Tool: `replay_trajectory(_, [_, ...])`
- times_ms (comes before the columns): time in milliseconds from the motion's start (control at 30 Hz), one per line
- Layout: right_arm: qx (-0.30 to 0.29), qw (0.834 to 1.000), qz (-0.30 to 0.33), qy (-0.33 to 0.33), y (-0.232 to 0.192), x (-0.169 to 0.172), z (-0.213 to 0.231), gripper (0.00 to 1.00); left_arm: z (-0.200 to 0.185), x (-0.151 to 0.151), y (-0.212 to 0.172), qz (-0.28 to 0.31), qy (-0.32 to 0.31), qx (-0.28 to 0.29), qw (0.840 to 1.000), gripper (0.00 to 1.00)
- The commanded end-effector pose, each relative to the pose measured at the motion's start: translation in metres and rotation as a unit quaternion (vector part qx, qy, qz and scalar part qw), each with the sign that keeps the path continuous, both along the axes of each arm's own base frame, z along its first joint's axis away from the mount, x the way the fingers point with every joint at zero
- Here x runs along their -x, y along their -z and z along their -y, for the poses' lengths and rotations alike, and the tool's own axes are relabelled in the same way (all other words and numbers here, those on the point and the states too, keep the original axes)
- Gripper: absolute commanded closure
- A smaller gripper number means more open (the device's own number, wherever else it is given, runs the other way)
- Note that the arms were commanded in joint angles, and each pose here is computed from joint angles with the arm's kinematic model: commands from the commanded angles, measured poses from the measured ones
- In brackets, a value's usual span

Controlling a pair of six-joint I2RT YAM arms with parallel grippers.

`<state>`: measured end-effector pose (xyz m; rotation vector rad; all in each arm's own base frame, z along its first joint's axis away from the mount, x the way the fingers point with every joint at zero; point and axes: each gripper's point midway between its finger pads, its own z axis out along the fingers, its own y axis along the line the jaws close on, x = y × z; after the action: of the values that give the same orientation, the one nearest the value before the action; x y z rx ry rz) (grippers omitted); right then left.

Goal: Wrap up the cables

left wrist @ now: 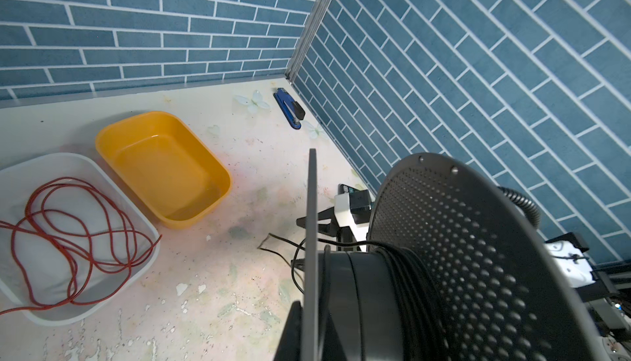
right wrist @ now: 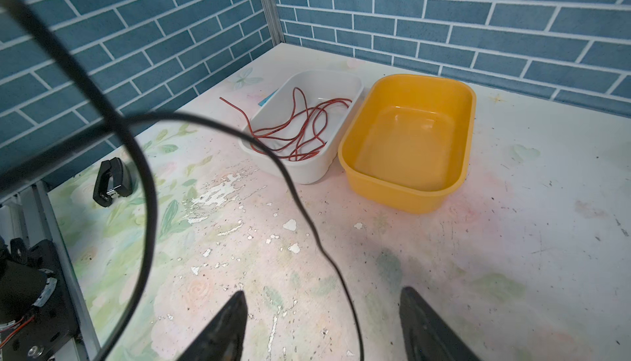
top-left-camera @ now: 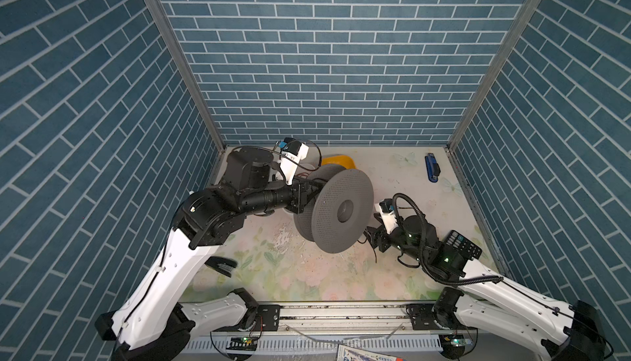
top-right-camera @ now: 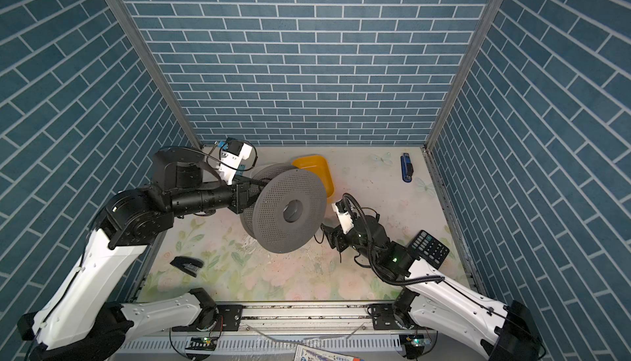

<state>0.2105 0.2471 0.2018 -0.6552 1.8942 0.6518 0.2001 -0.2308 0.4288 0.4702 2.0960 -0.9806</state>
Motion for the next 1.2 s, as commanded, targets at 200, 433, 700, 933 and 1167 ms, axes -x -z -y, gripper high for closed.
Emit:
replay_trajectory(200, [-0.033, 0.997, 0.016, 0.065, -0.008, -0.008, 0.023, 0.31, -0.021, -0.014, -0.039, 0.051, -0.079, 0.046, 0.995, 1.0])
replay_trajectory(433, [-0.053, 0.993, 0.013, 0.106, -0.014, -0.004, 0.046, 0.37, -0.037, -0.022, -0.037, 0.064, -0.125, 0.038, 0.989, 1.0])
replay_trajectory(700, [-0.086, 0.995, 0.014, 0.053, -0.053, 0.011, 0.034, 0.33, -0.035, -0.03, -0.022, 0.054, -0.136, 0.029, 0.989, 1.0])
replay_trajectory(933, [-0.076, 0.997, 0.011, 0.006, -0.069, 0.011, 0.007, 0.29, -0.029, -0.036, -0.011, 0.045, -0.137, 0.027, 0.989, 1.0])
replay_trajectory(1167, [-0.016, 1.0, 0.008, 0.009, -0.07, -0.007, -0.012, 0.28, -0.025, -0.037, -0.004, 0.036, -0.132, 0.026, 0.99, 1.0])
